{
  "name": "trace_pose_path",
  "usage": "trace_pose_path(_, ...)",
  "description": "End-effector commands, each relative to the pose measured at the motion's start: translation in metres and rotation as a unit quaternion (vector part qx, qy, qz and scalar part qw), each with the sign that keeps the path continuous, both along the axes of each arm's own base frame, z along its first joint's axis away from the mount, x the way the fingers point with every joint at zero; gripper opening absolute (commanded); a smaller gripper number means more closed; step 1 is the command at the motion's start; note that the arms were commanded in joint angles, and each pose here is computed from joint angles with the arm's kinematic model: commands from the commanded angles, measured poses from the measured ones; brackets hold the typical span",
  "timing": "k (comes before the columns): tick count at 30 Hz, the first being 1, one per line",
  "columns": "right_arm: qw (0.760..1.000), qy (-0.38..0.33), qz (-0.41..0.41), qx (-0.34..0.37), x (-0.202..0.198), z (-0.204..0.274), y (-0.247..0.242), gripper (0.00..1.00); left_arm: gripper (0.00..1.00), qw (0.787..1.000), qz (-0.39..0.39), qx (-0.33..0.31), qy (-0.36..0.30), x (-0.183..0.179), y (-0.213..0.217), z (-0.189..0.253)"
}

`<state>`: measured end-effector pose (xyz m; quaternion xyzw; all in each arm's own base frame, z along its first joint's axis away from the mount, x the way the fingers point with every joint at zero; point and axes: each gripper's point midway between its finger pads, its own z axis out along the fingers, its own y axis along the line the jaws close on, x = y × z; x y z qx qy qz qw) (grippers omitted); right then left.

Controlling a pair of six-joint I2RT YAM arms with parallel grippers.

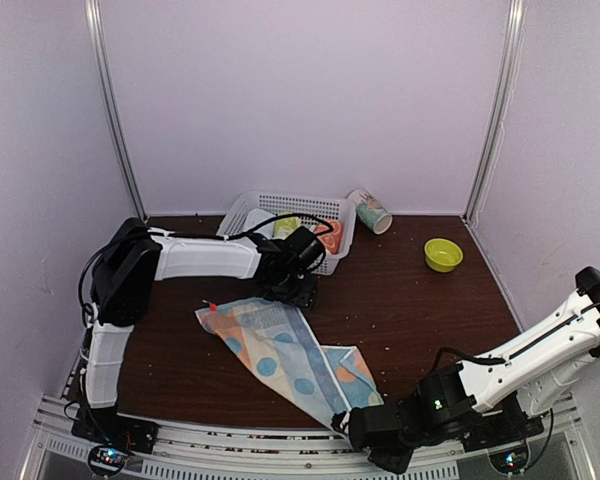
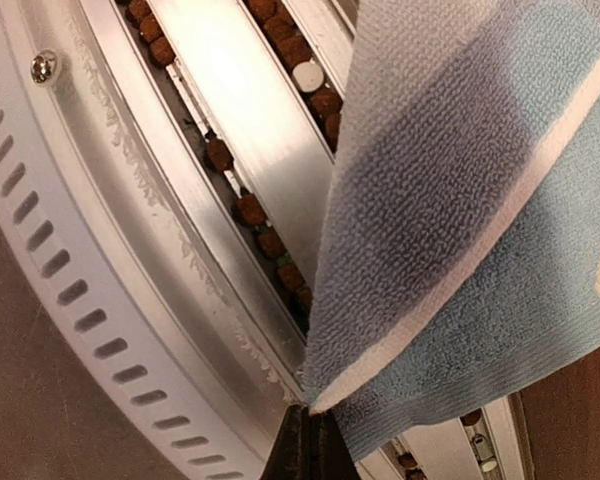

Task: Roll the towels
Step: Pick up the towel from the center of the board.

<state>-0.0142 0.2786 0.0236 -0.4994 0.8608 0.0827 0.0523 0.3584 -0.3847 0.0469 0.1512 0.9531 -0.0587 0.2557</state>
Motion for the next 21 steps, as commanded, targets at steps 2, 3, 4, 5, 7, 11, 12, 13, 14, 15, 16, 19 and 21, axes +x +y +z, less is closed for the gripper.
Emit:
trace_pose_path(2, 1.000, -0.021, -0.002, -0.015, 0.001, 0.003, -0.003, 0.00, 0.73, 0.997, 0.011, 0.072, -0.006, 0.008, 0.014, -0.023)
trace_pose_path(3, 1.000, -0.023, -0.001, -0.016, 0.002, 0.004, -0.003, 0.00, 0.72, 0.996, 0.013, 0.084, -0.007, 0.010, 0.016, -0.027)
trace_pose_path(4, 1.000, -0.023, 0.000, -0.016, 0.001, 0.004, -0.003, 0.00, 0.72, 0.995, 0.015, 0.095, -0.007, 0.012, 0.019, -0.031)
trace_pose_path(5, 1.000, -0.025, -0.001, -0.016, 0.001, 0.005, -0.003, 0.00, 0.72, 0.994, 0.016, 0.104, -0.007, 0.013, 0.020, -0.034)
trace_pose_path(7, 0.999, -0.027, 0.000, -0.018, 0.002, 0.005, -0.004, 0.00, 0.70, 0.993, 0.018, 0.118, -0.009, 0.015, 0.022, -0.038)
trace_pose_path(11, 0.999, -0.031, 0.000, -0.019, 0.002, 0.006, -0.004, 0.00, 0.58, 0.991, 0.020, 0.130, -0.009, 0.016, 0.026, -0.045)
trace_pose_path(12, 0.999, -0.032, -0.001, -0.020, 0.003, 0.006, -0.005, 0.00, 0.51, 0.991, 0.020, 0.130, -0.009, 0.016, 0.026, -0.044)
trace_pose_path(13, 0.999, -0.034, -0.001, -0.021, 0.003, 0.006, -0.005, 0.00, 0.45, 0.991, 0.022, 0.131, -0.009, 0.015, 0.028, -0.044)
trace_pose_path(14, 0.999, -0.034, -0.001, -0.021, 0.004, 0.006, -0.006, 0.00, 0.38, 0.991, 0.023, 0.130, -0.011, 0.015, 0.028, -0.042)
trace_pose_path(15, 0.999, -0.035, -0.001, -0.021, 0.004, 0.007, -0.006, 0.00, 0.31, 0.991, 0.025, 0.129, -0.012, 0.014, 0.030, -0.041)
trace_pose_path(16, 0.999, -0.035, -0.001, -0.021, 0.004, 0.007, -0.006, 0.00, 0.25, 0.991, 0.027, 0.129, -0.013, 0.013, 0.032, -0.040)
trace_pose_path(19, 0.999, -0.037, -0.001, -0.021, 0.004, 0.007, -0.005, 0.00, 0.07, 0.992, 0.032, 0.119, -0.019, 0.009, 0.037, -0.035)
trace_pose_path(21, 0.999, -0.039, -0.001, -0.021, 0.005, 0.008, -0.005, 0.00, 0.00, 0.993, 0.036, 0.114, -0.020, 0.005, 0.042, -0.034)
